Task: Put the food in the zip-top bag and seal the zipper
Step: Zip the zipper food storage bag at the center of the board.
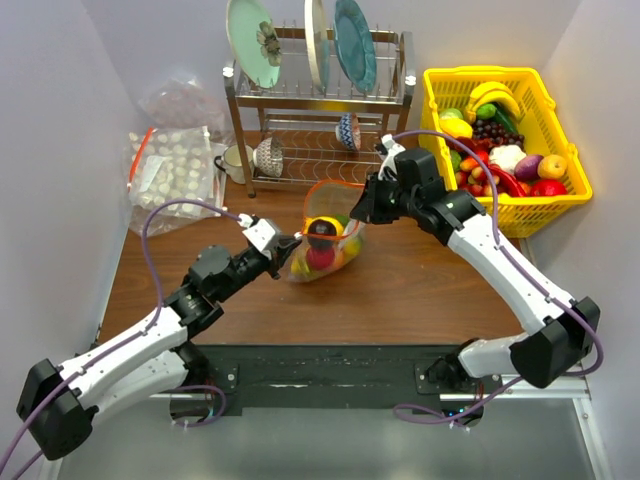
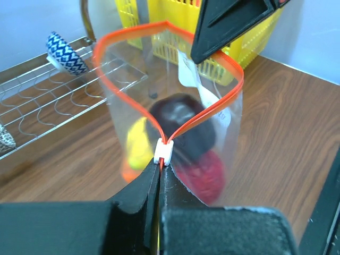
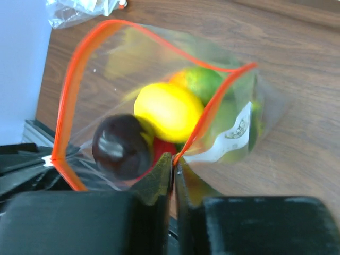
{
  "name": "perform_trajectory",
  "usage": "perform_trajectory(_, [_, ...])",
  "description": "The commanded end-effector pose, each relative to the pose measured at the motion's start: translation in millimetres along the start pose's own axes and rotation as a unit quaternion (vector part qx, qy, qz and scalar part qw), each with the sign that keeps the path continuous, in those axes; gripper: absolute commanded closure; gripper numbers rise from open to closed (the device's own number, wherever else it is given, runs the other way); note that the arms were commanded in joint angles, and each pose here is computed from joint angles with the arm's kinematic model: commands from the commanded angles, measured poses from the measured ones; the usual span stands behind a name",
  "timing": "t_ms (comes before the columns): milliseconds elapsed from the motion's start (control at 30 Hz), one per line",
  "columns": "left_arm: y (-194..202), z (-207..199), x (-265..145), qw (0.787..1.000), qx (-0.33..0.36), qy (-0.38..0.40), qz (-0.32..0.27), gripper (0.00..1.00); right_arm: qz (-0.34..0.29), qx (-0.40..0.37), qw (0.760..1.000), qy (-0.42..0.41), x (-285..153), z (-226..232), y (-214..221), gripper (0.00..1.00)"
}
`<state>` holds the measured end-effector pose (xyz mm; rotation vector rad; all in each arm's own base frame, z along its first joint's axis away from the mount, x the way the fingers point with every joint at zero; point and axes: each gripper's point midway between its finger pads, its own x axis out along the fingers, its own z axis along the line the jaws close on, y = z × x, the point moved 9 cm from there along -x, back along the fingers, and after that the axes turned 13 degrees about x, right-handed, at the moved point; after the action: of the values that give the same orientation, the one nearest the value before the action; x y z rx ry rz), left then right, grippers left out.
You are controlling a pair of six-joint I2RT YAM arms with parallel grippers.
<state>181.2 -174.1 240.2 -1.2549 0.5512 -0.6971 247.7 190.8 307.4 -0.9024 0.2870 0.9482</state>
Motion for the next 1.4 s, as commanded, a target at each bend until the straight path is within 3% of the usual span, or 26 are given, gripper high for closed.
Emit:
perform_trajectory(0, [-17,0,-3,1.0,0.016,0.026,-0.002,1.0,-0.017,-0.066,0.998,-0.016,-23,6,-8,0.68])
perform_trajectory(200, [-20,-2,-3,0.998,0.031,0.055,0.011,1.0,-0.029,-0.169,0.984,-0.057,-41,8,-9,0.47])
perform_trajectory(367, [-23,-3,-10,0.996,0.055,0.072,0.011,1.0,-0.069,-0.269,0.953,-0.118,-58,19,-16,0.39])
perform_trajectory(400, [-23,-2,-11,0.995,0.061,0.075,0.012,1.0,-0.057,-0.301,0.94,-0.15,-57,19,-10,0.4])
perform_trajectory(433, [-25,-2,-12,0.995,0.063,0.076,0.011,1.0,-0.044,-0.357,0.909,-0.211,-59,24,-5,0.41])
perform_trajectory(567, [-26,-3,-15,0.994,0.068,0.083,0.006,1.0,-0.097,-0.444,0.832,-0.317,-59,37,-2,0.48])
perform_trajectory(733, [-29,-5,-15,0.994,0.061,0.091,0.001,1.0,-0.06,-0.5,0.773,-0.387,-36,55,9,0.48])
perform_trajectory(767, [-30,-5,-15,0.993,0.061,0.097,-0.001,1.0,-0.027,-0.501,0.778,-0.379,-31,53,17,0.47])
perform_trajectory(833, [-33,-5,-14,0.993,0.059,0.099,-0.002,1.0,-0.01,-0.524,0.759,-0.386,-23,65,24,0.47])
perform_trajectory(1033, [-40,-4,-14,0.993,0.064,0.103,0.002,1.0,-0.005,-0.553,0.727,-0.406,-9,74,43,0.48])
perform_trajectory(1167, [-41,-3,-12,0.992,0.068,0.104,0.008,1.0,0.016,-0.558,0.732,-0.39,4,74,45,0.57])
perform_trajectory(1367, [-43,-2,-8,0.992,0.07,0.108,0.01,1.0,0.018,-0.565,0.736,-0.371,11,78,42,0.59])
